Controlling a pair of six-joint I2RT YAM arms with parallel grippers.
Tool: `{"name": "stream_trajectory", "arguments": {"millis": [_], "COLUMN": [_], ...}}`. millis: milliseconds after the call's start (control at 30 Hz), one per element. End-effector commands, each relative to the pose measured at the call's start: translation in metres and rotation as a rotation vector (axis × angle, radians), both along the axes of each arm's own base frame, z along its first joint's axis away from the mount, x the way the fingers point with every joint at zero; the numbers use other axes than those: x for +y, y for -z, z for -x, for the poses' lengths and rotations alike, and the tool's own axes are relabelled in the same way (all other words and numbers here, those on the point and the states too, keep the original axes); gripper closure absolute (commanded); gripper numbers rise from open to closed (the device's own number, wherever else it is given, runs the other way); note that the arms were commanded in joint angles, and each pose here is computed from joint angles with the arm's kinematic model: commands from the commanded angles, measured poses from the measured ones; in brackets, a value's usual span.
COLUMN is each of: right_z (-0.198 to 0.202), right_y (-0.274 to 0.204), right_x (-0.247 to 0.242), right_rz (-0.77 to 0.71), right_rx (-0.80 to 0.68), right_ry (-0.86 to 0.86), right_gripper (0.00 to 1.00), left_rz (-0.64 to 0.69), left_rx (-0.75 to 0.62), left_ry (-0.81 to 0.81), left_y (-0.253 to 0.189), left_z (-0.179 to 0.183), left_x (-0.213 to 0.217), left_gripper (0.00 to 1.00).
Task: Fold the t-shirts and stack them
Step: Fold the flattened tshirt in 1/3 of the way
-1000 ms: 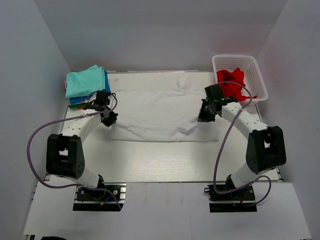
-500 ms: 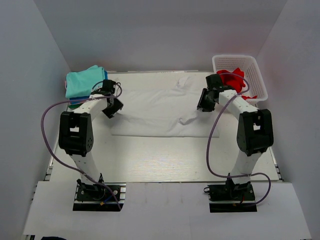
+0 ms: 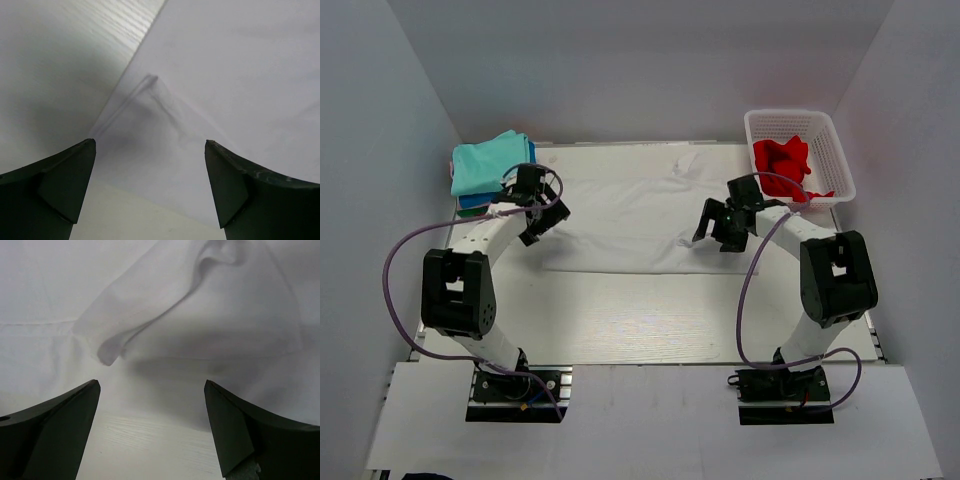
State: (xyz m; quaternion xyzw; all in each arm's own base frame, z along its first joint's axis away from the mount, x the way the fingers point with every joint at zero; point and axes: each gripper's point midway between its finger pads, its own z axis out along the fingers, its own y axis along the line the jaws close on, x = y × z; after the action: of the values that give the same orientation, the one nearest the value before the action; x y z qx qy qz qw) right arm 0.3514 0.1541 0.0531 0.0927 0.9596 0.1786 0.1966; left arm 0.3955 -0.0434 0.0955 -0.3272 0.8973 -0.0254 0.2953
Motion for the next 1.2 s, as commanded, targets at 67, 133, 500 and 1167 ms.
{"name": "stream_trajectory", "arguments": {"millis": [67,133,500,1167], "right_z": [-0.017,-0.022,-0.077,-0.134], "right_y": [-0.015,-0.012,-0.012,-0.060], "right_x": [0.045,0.053,0.085,0.015], "right_rz": [-0.135,-0.147,-0.145,0.199], "right_rx": [-0.127,-0.122,-0.183,-0.331], "right_ry": [-0.092,-0.103,-0.109,0.098], "right_gripper": [0.10,0.10,0.10,0.10], "left_rz": [0.115,0.118,0.115,0.140], "left_rx": [-0.020,-0.002,0.048,-0.094], "left_ry": [0.200,0.213,0.231,0.268], "left_y": [0.013,0.021,0.034,-0.007], "left_z": [0.019,0.028,0.045,0.010], "left_x": [-0.033,-0.034,-0.032,-0.043], "left_gripper": [0.00,0.00,0.00,0.00]}}
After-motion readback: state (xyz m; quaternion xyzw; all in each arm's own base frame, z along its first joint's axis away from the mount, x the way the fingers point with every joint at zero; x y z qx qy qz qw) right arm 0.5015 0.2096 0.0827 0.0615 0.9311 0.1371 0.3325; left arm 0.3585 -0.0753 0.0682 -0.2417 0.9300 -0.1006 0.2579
